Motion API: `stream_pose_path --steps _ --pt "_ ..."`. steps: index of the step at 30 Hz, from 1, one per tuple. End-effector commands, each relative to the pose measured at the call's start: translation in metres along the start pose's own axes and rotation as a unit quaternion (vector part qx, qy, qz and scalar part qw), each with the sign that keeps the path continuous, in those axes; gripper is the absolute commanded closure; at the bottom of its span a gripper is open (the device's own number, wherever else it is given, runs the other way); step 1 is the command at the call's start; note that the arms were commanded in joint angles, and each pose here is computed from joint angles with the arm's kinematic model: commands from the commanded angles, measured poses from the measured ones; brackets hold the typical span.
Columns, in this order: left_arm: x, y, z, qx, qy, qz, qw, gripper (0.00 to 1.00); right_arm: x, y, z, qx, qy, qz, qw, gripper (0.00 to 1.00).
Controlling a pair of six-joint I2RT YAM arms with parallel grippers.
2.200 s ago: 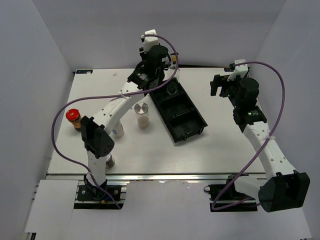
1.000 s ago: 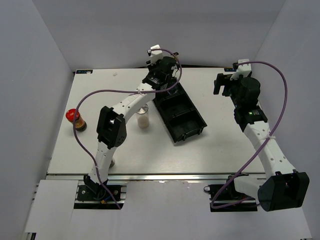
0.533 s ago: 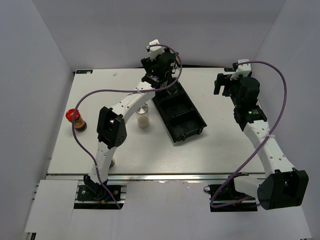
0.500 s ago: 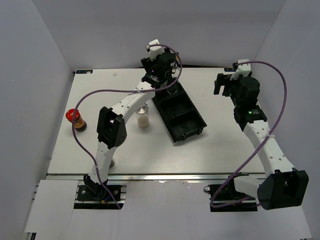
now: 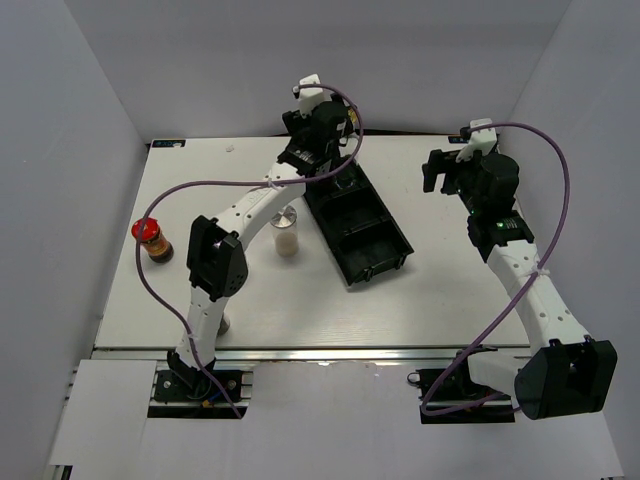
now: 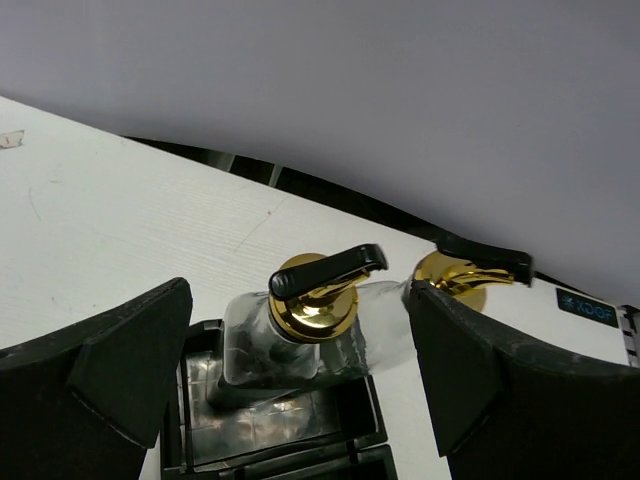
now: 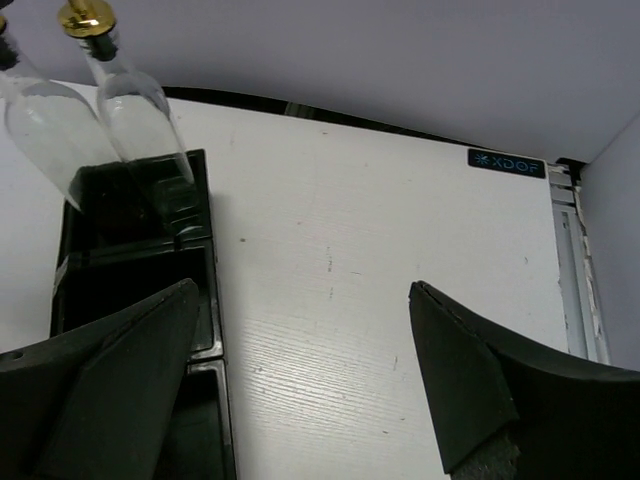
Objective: Organize the condiment bottles
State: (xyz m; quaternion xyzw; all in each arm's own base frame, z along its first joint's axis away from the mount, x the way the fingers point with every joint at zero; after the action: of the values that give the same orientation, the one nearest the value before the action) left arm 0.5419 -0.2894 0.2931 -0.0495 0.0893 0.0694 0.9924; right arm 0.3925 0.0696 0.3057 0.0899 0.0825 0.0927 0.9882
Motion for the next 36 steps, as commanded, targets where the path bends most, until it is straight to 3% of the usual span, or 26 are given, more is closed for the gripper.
stream_pose_path --steps 1,7,12,15,18,22,27,36 --pt "-0.033 0.008 0.076 -0.033 -0.045 -0.036 0.998 0.02 -0.002 0.019 0.016 -0.012 -0.016 0.056 0.998 0.11" --pt "-0.05 0.014 0.094 -0.026 -0.046 -0.05 0.997 0.02 -0.008 0.036 0.013 -0.02 -0.007 0.108 0.994 0.11" --pt "-0.069 0.028 0.097 0.025 -0.031 -0.065 0.997 0.02 -0.011 0.047 0.011 -0.023 0.003 0.141 0.99 0.11" --pt "-0.078 0.055 0.092 0.068 -0.015 -0.021 0.997 0.02 -0.013 0.054 0.009 -0.026 0.008 0.157 0.987 0.11" --pt "-0.097 0.089 0.106 0.062 -0.032 0.02 0.997 0.02 -0.016 0.074 0.004 -0.031 0.018 0.194 0.98 0.11" --pt "-0.112 0.13 0.074 0.063 -0.025 0.041 0.997 0.02 -0.013 0.106 -0.011 -0.051 0.054 0.235 0.969 0.1" --pt "-0.121 0.183 0.066 0.048 -0.008 0.097 0.994 0.02 -0.014 0.156 -0.031 -0.09 0.075 0.278 0.953 0.11" --pt "-0.114 0.235 0.033 0.056 0.019 0.154 0.986 0.02 -0.013 0.184 -0.049 -0.103 0.103 0.311 0.939 0.1"
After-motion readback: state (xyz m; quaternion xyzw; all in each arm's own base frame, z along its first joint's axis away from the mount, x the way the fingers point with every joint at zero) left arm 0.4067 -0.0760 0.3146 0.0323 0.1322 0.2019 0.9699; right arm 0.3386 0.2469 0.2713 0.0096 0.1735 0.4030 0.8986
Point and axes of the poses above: each gripper's point midway between its finger pads, its own x axis out along the fingers, its own y axis along the line the jaws close on, z = x × y, the point moved 1 cm from there along -x, back along the fingers, and after that the axes turned 13 degrees about x, right-handed, at the moved point
